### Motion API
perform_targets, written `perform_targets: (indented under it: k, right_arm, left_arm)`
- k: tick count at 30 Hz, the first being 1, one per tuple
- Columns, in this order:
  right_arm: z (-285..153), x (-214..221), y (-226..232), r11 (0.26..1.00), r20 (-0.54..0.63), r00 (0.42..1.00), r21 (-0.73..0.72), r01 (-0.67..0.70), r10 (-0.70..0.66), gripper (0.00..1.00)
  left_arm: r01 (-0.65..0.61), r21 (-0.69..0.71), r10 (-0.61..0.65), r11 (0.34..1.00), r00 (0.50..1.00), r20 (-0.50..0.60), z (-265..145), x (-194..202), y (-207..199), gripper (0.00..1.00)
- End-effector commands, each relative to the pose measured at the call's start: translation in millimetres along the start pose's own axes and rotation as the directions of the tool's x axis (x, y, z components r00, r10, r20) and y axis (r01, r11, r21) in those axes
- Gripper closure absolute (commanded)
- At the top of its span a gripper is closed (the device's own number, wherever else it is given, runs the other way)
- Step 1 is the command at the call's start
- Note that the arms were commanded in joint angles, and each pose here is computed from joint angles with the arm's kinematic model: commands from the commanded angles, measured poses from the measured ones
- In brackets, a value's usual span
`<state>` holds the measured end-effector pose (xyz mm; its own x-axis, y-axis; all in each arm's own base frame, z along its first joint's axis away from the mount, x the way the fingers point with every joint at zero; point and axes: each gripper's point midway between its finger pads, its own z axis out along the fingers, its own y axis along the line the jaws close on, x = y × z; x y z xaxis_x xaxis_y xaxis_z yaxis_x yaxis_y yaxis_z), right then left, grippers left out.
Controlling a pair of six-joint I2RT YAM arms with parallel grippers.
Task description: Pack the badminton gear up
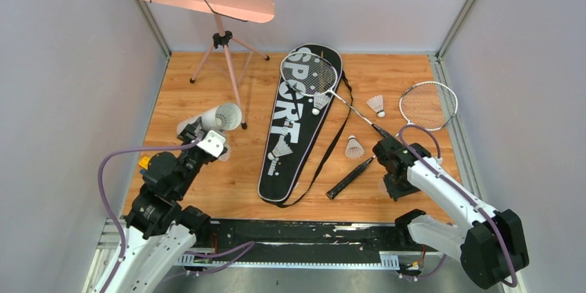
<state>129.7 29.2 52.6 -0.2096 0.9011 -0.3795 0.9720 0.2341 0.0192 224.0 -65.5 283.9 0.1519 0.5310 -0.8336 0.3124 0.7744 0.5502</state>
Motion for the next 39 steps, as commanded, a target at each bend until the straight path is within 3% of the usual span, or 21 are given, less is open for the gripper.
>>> perform_targets:
  k: [1,6,11,15,17,20,23,25,28,30,33,36,39]
  right_arm:
    - [0,7,-2,0.999,-0.038,0.999,0.030,-0.018,0.020,0.97]
    - [-11,3,8,0.999,-0.042,0.999,-0.038,0.000,-0.002,0.74]
    - [-27,-3,19,0.989,-0.053,0.999,-0.148,-0.011,0.003,0.66]
    - [-55,-1,59,0.924,-0.051,0.991,-0.370,0.094,-0.122,0.66]
    - [-75,5,85,0.811,0.016,0.960,-0.531,0.244,-0.278,0.67]
    - [-104,11,113,0.648,0.115,0.927,-0.684,0.335,-0.358,0.66]
    - [-149,33,142,0.311,0.260,0.850,-0.849,0.428,-0.459,0.63]
    - [-183,54,151,0.050,0.332,0.811,-0.914,0.403,-0.482,0.58]
    - [-220,65,166,-0.148,0.349,0.835,-0.937,0.316,-0.426,0.55]
    - [-229,79,175,-0.213,0.358,0.824,-0.933,0.291,-0.440,0.53]
    - [-249,118,184,-0.340,0.422,0.746,-0.900,0.273,-0.515,0.50]
    - [-263,162,201,-0.342,0.436,0.693,-0.897,0.281,-0.574,0.49]
    - [-284,209,215,-0.392,0.461,0.669,-0.881,0.266,-0.583,0.45]
  left_arm:
    - [0.013,-0.082,-0.007,0.997,0.998,0.061,-8,-19,21,0.48]
    - [0.019,-0.082,-0.014,0.996,0.998,0.065,-12,-19,21,0.48]
    - [0.022,-0.078,-0.017,0.997,0.998,0.062,-13,-19,21,0.47]
    - [0.035,-0.082,-0.029,0.996,0.997,0.069,-14,-20,21,0.47]
    - [0.045,-0.091,-0.039,0.995,0.997,0.071,-15,-22,24,0.47]
    - [0.060,-0.107,-0.051,0.992,0.995,0.087,-21,-28,30,0.48]
    - [0.075,-0.136,-0.060,0.988,0.992,0.108,-31,-36,39,0.47]
    - [0.087,-0.151,-0.069,0.985,0.990,0.121,-38,-40,44,0.48]
    - [0.100,-0.154,-0.079,0.983,0.987,0.138,-45,-45,47,0.49]
    - [0.105,-0.143,-0.083,0.984,0.985,0.151,-50,-49,47,0.48]
    - [0.123,-0.116,-0.102,0.986,0.979,0.174,-57,-57,47,0.48]
    - [0.133,-0.082,-0.118,0.988,0.979,0.168,-62,-60,44,0.47]
    - [0.136,-0.057,-0.123,0.989,0.973,0.194,-71,-71,45,0.47]
